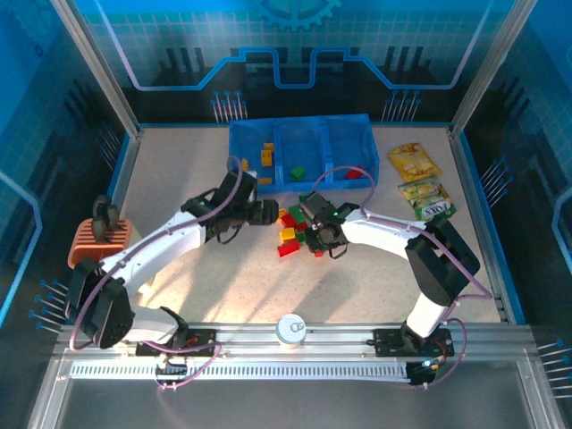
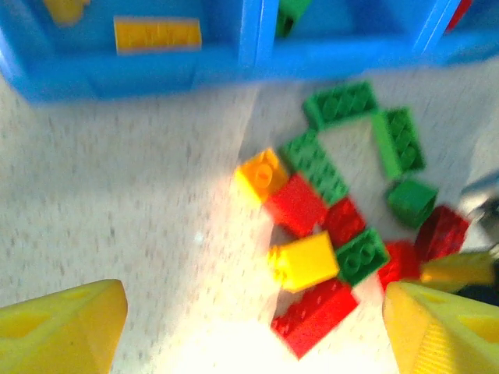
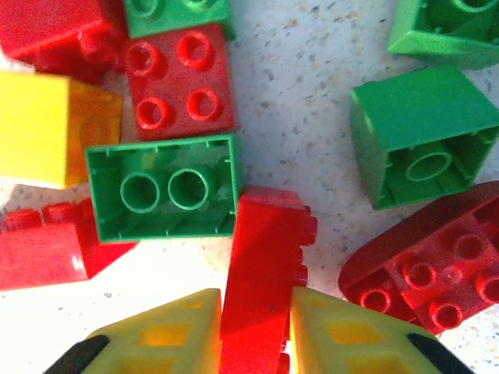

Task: Sort the legos into containers by color

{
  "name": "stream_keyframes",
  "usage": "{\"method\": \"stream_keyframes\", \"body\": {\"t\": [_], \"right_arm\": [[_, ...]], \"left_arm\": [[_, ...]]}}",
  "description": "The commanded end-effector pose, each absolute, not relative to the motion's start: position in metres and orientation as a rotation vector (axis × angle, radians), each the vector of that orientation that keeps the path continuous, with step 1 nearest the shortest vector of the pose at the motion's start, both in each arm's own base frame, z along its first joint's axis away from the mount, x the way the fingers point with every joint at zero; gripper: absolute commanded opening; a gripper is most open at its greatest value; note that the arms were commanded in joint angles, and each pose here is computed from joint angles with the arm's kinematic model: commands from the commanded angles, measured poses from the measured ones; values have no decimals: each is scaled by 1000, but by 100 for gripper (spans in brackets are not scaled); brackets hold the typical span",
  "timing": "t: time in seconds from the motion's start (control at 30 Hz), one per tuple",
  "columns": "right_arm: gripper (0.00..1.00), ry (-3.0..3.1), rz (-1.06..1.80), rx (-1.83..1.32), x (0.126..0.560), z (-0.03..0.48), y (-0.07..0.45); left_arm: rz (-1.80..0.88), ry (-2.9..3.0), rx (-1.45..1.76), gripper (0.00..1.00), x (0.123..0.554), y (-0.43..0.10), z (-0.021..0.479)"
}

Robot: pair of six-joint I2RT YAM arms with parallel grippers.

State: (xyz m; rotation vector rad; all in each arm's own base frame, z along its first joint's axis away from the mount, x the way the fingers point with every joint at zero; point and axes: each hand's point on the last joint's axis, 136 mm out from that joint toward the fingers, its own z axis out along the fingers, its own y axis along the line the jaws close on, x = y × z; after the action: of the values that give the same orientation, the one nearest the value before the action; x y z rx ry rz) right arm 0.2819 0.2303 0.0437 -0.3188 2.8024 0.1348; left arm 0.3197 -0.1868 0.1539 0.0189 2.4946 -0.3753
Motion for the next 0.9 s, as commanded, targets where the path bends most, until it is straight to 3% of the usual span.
{"method": "stream_keyframes", "body": {"t": [0.0,0.17,0.37,0.63,0.87], "right_arm": [[21,2786,90,-318,280,62,228],[17,2720,126,-325,293,93,234],[18,2603,153,-292,326,144,221],[18,2443,132,-120,413,209,160],[17,2429,128,-7,497,189,131]], "left_arm": [[-407,2498,23,85,300,-195,143],[-410,2578,51,85,277,-203,106],[-447,2536,138,86,271,-214,105],[-478,2527,166,86,271,-221,103],[-499,2538,205,86,267,-232,95]]}}
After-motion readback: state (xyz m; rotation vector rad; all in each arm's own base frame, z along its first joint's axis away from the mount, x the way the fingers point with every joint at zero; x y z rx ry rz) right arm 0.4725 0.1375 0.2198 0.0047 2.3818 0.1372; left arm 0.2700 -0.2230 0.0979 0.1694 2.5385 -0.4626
